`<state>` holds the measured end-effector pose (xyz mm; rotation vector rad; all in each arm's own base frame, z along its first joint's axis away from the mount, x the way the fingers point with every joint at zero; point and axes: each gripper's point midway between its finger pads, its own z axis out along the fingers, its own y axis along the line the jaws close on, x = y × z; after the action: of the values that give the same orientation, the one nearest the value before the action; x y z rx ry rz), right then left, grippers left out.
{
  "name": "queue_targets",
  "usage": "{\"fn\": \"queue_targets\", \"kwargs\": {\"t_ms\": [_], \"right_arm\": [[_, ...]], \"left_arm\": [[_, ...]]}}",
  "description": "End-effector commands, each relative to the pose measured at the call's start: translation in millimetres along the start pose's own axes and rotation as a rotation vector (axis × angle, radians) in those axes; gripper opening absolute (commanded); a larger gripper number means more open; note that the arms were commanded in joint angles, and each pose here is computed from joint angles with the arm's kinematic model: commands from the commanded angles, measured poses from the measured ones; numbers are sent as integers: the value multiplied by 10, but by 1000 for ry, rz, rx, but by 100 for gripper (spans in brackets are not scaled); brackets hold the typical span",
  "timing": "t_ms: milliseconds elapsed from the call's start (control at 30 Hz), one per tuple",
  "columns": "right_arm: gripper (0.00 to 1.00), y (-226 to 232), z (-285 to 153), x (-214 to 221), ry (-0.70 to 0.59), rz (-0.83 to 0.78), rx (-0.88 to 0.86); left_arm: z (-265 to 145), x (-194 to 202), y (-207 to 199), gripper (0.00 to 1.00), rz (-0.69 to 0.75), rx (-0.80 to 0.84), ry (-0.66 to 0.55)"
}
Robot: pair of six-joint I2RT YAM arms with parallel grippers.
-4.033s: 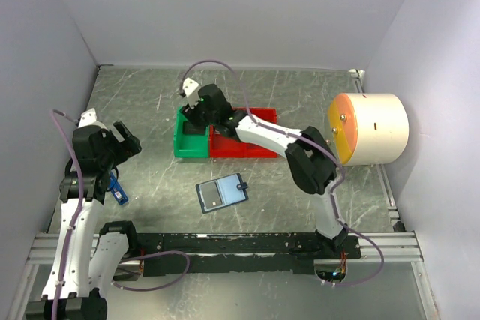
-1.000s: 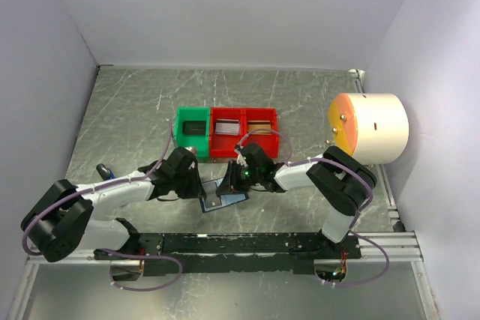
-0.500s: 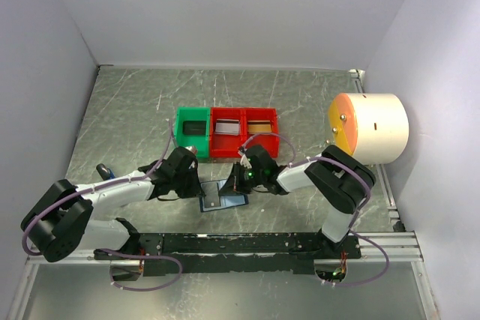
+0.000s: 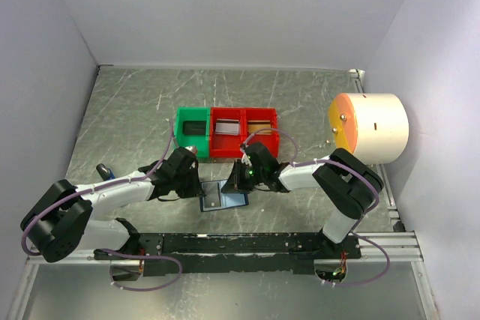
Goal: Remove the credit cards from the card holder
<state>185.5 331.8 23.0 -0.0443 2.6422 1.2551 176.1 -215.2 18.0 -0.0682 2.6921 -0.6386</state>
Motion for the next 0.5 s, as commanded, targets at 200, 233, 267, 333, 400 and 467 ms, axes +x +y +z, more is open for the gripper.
{"fn": "queue_targets", "kwargs": {"t_ms": [200,233,267,333,400,467], "right_arm": [[25,13,143,46,37,-19,-11],[25,16,170,56,45,-19,-12],[25,22,206,71,54,-19,-12],[25,89,232,90,56,-28,-39],[22,180,226,98,55,-33,-83],[13,263,196,88,46,-31,-123]], "left_arm": [[13,61,34,7,55,-1,22],[15,68,23,7,59,5,26],[18,77,13,7,60,11,30],[17,82,-13,7,63,28,31],[12,87,-32,7,62,43,30],[-3,73,-52,7,58,53,21]]}}
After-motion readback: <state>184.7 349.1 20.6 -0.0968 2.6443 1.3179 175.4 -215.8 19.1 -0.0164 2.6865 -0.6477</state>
